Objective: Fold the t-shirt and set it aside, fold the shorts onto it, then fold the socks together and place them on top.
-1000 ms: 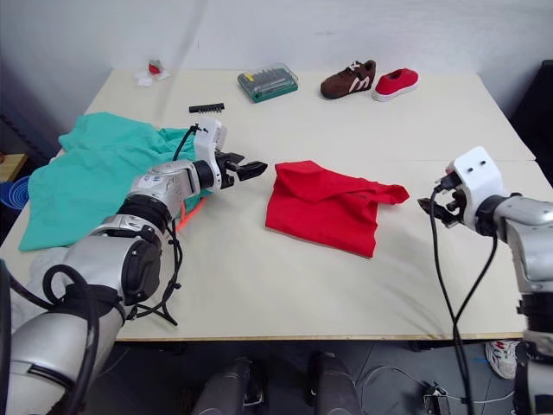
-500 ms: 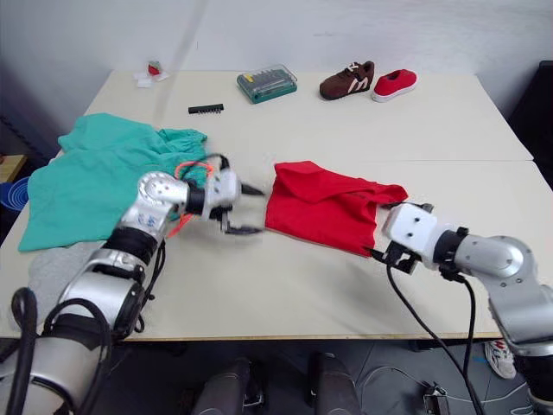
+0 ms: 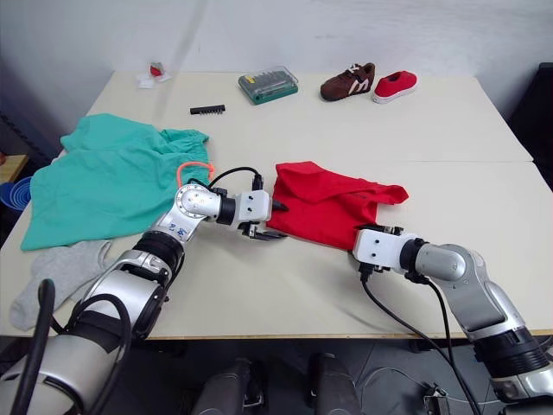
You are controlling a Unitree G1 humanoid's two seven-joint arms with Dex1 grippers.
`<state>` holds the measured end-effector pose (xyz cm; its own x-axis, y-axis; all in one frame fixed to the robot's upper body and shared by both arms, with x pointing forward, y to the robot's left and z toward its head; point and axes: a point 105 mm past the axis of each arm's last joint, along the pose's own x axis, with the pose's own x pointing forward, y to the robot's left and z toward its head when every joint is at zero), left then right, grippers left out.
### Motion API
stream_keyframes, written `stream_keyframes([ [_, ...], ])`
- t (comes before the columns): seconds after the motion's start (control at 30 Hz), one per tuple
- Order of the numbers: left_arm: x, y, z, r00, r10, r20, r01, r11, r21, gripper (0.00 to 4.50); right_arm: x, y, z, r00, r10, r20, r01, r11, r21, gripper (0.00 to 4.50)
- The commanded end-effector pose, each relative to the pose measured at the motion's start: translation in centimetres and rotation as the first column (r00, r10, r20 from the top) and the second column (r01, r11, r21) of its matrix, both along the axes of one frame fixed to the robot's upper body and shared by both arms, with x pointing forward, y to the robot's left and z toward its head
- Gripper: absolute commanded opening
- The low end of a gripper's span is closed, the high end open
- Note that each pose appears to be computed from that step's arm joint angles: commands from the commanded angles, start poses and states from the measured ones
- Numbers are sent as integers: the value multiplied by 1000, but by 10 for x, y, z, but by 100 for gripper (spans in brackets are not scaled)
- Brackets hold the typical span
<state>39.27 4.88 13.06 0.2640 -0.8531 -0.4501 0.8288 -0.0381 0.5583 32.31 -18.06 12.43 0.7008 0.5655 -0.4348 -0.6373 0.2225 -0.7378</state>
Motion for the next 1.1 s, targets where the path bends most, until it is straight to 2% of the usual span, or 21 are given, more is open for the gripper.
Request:
stream_keyframes([
  [0.03, -1, -4, 3, 1000, -16, -22, 16, 1000, 1, 249, -1, -2, -6, 1000, 0, -7, 0, 1000, -17, 194],
  [0.2, -17, 2, -1, 989, -112, -102, 113, 994, 8, 95, -13, 0, -4, 999, 25, -40, -24, 1000, 14, 21],
  [0.23, -19, 4, -2, 987, -125, -106, 126, 992, 10, 64, -14, 0, -4, 999, 26, -41, -25, 1000, 13, 0],
  [0.3, -23, 7, -1, 984, -136, -113, 138, 990, 10, 2, -15, -1, -4, 999, 25, -41, -24, 1000, 10, 0],
  [0.43, -28, 16, -1, 981, -145, -132, 148, 989, 14, 2, -21, 2, -3, 998, 45, -46, -44, 999, 17, 0],
  [0.5, -36, 23, -2, 972, -172, -163, 179, 984, 25, 2, -34, 9, -2, 992, 96, -85, -92, 995, 43, 0],
  [0.7, -83, 54, -13, 930, -242, -275, 272, 959, 76, 2, -84, 26, -5, 958, 212, -195, -197, 976, 96, 0],
  [0.87, -119, 66, -25, 918, -213, -335, 249, 966, 69, 2, -107, 32, -14, 953, 210, -217, -191, 976, 105, 0],
  [1.0, -127, 66, -32, 920, -169, -354, 200, 978, 55, 2, -113, 34, -19, 959, 188, -213, -167, 979, 114, 0],
  [1.1, -117, 66, -45, 931, -92, -352, 117, 992, 52, 2, -116, 35, -24, 962, 167, -215, -144, 982, 118, 0],
])
